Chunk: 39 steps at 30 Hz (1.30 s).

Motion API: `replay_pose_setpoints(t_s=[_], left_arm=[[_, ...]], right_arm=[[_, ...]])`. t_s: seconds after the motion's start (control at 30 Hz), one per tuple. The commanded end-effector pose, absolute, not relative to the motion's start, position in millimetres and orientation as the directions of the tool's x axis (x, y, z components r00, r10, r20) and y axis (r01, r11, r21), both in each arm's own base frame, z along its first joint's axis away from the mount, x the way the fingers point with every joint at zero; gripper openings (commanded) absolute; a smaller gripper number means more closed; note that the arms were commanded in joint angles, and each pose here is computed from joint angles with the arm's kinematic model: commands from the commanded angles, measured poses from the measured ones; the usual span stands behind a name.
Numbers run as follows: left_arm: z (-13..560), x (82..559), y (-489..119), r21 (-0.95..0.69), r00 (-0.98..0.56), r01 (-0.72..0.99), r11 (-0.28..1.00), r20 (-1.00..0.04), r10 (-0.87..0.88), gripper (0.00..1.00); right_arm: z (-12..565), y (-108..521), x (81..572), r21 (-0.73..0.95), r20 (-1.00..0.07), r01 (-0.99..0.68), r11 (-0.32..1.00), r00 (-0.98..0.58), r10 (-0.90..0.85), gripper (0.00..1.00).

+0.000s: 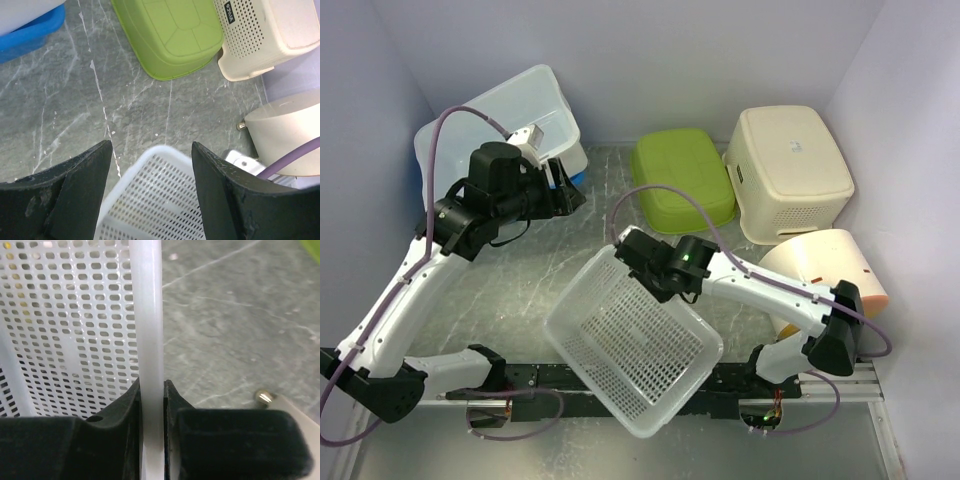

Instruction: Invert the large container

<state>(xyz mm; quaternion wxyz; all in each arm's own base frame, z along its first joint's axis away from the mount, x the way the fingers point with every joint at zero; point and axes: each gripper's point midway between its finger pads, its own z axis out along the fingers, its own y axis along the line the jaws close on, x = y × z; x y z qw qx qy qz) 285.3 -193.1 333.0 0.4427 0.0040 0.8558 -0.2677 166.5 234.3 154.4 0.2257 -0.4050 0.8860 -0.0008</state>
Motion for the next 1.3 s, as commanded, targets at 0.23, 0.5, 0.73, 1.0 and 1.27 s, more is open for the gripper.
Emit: replay_pose_setpoints(t_s=[0.23, 0.5, 0.73, 1.0, 1.27], left_arm=[[363, 289, -171, -0.482, -0.494, 0.174, 0.859, -0.797, -0.347, 0.74], [333, 299, -122, -0.466, -0.5, -0.115, 0.877, -0.736, -0.456, 0.69], [316, 307, -79, -0.481, -0.478, -0.23, 0.846, -0.701, -0.529, 0.67], [301, 316, -78, -0.511, -0.516, -0.207, 0.834, -0.667, -0.537, 0.66], [292, 326, -68, -0.503, -0.525, -0.216, 0.837, -0.663, -0.534, 0.66]], right_arm=[[250, 160, 255, -0.644, -0.609, -0.083, 0.76, -0.546, -0.575, 0.0], [321, 175, 285, -0.81, -0.586, 0.278, 0.516, -0.358, -0.727, 0.0], [309, 223, 269, -0.884, -0.437, 0.298, 0.359, -0.259, -0.861, 0.0], [260, 284, 249, -0.939, -0.338, 0.134, 0.317, -0.189, -0.922, 0.0], [212, 330, 225, -0.974, -0.225, 0.026, 0.223, -0.142, -0.964, 0.0]])
